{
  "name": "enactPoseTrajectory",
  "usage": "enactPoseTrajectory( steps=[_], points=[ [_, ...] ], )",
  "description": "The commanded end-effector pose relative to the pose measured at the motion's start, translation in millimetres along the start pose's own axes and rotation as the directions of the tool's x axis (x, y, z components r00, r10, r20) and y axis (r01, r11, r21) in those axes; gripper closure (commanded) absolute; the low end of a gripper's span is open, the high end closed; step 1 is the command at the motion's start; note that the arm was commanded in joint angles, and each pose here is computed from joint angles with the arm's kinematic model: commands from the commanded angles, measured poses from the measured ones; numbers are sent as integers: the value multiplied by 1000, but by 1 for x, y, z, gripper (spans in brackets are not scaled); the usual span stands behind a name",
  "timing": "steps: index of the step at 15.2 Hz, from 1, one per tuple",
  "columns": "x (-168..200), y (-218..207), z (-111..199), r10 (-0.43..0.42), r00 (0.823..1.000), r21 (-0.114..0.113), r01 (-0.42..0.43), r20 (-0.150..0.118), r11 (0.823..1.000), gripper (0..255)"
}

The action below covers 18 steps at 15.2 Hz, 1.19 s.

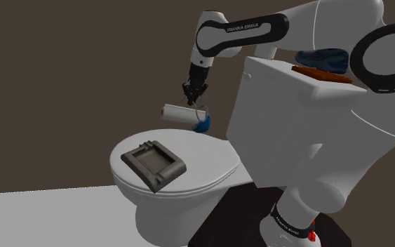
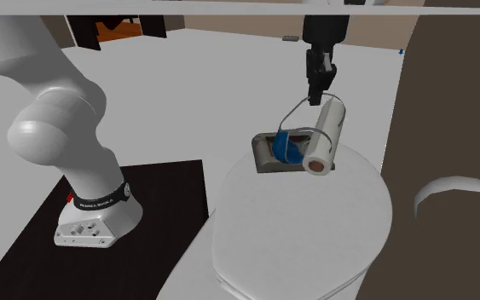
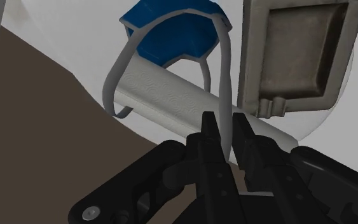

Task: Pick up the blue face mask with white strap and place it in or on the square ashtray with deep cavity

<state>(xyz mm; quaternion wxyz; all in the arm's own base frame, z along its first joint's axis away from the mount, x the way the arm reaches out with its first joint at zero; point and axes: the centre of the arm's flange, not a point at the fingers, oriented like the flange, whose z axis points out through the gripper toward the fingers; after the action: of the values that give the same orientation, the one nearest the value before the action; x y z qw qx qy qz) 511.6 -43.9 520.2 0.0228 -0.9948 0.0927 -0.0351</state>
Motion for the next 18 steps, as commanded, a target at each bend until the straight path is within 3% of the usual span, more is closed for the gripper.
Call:
enactPoseTrajectory(
  steps=[1, 15, 18],
  points=[
    [4, -27, -1, 1, 1000, 0, -1, 0, 1000, 255],
    [31, -218, -22, 1, 1000, 0, -1, 0, 1000, 255],
    [30, -217, -7, 1, 1000, 0, -1, 0, 1000, 255]
  ],
)
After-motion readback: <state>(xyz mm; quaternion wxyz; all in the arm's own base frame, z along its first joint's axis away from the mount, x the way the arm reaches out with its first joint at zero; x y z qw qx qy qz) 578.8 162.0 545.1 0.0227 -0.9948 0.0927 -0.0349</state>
